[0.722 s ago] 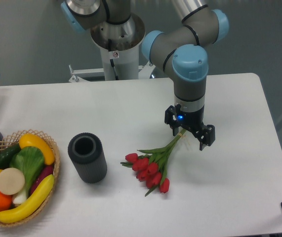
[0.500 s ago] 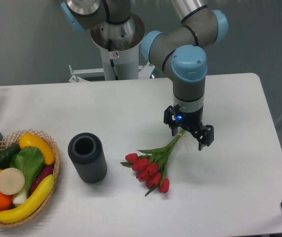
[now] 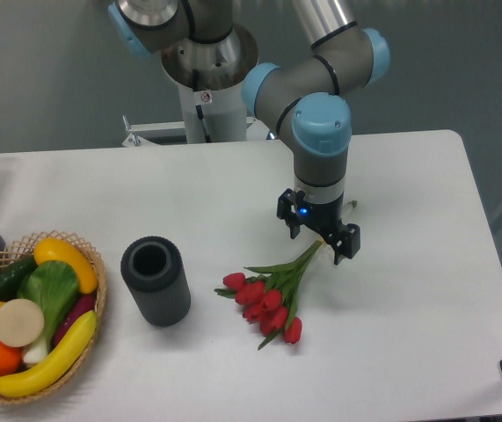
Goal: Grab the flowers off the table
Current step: 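Lower the open gripper over the green tulip stems, then close the gripper around the tulip stems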
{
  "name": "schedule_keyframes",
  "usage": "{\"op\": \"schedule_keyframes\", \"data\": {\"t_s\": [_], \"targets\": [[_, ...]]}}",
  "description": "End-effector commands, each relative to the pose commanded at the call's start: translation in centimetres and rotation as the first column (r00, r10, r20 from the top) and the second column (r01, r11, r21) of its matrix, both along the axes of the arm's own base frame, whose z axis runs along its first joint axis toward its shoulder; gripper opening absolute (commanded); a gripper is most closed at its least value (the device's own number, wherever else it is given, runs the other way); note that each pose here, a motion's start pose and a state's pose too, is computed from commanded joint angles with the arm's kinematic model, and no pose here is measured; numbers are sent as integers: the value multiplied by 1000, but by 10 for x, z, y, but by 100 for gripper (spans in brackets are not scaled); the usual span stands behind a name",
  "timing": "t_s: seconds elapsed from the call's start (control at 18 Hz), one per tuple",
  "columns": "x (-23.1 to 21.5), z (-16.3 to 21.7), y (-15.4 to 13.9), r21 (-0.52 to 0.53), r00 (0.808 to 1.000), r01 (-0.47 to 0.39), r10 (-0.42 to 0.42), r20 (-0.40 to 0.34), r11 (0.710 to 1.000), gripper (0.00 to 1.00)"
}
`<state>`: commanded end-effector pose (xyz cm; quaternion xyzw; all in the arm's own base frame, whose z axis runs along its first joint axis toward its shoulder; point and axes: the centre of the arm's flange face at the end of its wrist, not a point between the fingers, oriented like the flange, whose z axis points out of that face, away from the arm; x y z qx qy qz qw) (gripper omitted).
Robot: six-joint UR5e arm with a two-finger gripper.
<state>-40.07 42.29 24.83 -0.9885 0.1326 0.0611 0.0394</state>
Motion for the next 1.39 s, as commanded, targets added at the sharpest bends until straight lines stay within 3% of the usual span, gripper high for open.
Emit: {"op": "schedule_keyframes", "data": {"t_s": [0.83,0.89,1.11,1.28,1.39], "targets": [[3,-66,20,-64,996,40,-35,86,997,100],[2,-66,21,-62,996,40,-35,84,997,94],[0,-58,23,-51,997,25,-21,77,998,0],[1,-47,25,-29,991,-109,111,72,994,0],[-2,-31,25,-8,988,-141,142,55,990,0]]}}
